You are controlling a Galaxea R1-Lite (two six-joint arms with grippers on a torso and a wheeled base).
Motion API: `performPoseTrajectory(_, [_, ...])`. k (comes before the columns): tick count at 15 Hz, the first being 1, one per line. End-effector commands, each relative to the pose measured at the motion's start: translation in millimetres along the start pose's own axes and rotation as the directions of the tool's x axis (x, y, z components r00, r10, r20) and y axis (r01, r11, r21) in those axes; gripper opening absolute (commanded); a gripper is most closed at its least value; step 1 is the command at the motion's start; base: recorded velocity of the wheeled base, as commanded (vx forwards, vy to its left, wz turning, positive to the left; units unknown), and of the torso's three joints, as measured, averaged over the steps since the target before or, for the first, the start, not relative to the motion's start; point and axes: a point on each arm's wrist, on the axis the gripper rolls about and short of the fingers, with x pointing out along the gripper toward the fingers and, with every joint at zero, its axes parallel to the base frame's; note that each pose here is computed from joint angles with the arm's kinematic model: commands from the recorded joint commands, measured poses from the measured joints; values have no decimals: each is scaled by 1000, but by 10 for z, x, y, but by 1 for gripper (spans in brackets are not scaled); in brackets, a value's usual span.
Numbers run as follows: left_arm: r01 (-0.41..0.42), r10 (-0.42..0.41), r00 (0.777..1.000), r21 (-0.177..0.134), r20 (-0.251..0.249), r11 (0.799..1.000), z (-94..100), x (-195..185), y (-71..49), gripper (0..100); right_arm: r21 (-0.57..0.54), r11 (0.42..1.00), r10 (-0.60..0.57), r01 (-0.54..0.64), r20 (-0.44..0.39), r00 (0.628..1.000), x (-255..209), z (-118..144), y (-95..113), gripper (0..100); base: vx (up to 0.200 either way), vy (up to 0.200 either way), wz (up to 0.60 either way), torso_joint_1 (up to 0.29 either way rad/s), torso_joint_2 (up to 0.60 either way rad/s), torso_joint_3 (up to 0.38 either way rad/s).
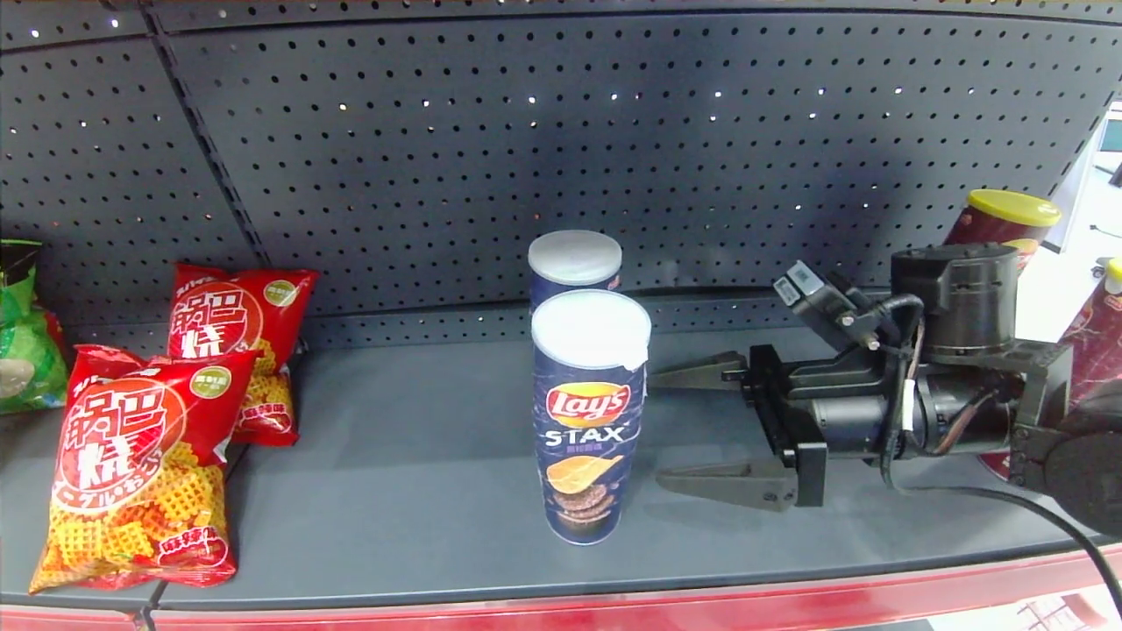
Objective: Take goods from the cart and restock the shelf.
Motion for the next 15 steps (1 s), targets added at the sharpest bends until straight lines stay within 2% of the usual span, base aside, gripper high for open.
performPoseTrajectory(1, [0, 0, 1000, 0, -1, 1000, 0, 1, 0, 100, 4, 999, 35, -35, -11, 999, 146, -22, -9, 100, 0, 0, 0, 0, 0, 0])
performPoseTrajectory(6, [0, 0, 1000, 0, -1, 1000, 0, 1, 0, 100, -23, 996, 86, -86, -11, 996, 399, 20, -2, 100, 0, 0, 0, 0, 0, 0])
performPoseTrajectory(9, [0, 0, 1000, 0, -1, 1000, 0, 1, 0, 100, -32, 998, 61, -61, -10, 998, 513, 2, -24, 100, 0, 0, 0, 0, 0, 0])
performPoseTrajectory(15, [0, 0, 1000, 0, -1, 1000, 0, 1, 0, 100, -32, 995, 97, -97, -12, 995, 627, 5, 14, 100, 0, 0, 0, 0, 0, 0])
